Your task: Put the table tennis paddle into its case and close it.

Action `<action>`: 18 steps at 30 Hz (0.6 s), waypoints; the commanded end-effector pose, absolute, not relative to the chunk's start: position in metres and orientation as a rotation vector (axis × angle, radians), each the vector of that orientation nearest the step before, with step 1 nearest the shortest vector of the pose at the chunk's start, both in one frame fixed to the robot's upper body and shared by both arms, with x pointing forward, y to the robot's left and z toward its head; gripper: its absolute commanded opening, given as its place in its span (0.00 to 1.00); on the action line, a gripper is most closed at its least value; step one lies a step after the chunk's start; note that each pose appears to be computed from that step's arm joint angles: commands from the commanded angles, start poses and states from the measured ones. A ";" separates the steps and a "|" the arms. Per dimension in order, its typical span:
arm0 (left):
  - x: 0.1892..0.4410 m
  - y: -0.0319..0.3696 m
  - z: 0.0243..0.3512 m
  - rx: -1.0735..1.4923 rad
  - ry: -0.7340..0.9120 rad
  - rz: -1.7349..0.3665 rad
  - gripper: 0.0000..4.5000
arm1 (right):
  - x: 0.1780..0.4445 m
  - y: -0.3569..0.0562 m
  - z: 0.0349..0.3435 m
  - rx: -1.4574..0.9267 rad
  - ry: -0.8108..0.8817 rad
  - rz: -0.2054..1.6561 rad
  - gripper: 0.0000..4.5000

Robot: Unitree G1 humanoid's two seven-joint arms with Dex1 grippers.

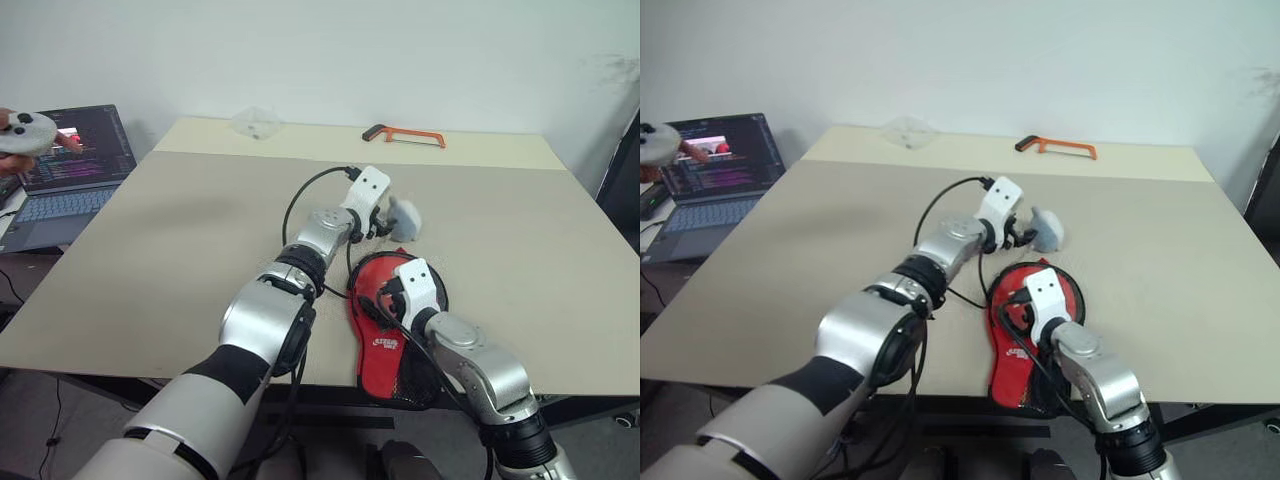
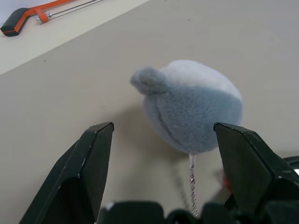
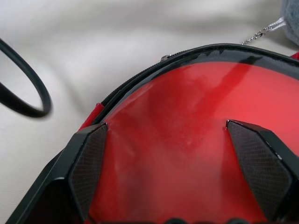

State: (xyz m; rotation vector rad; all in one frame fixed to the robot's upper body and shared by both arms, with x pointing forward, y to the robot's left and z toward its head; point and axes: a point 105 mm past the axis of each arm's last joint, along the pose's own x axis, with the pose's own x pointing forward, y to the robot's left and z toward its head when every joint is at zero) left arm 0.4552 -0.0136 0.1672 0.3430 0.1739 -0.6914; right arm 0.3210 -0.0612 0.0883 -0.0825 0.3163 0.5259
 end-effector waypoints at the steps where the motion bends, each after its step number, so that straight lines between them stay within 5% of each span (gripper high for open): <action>1: 0.458 -0.018 0.187 0.329 0.128 -0.678 0.83 | 0.310 -0.062 0.064 -0.074 0.441 0.524 0.99; 9: 0.457 0.004 0.192 0.389 0.132 -0.801 0.83 | 0.307 -0.053 0.121 0.054 0.231 0.660 0.99; 18: 0.438 0.045 0.202 0.321 0.167 -1.070 0.83 | 0.302 -0.098 0.202 0.027 0.076 0.747 0.99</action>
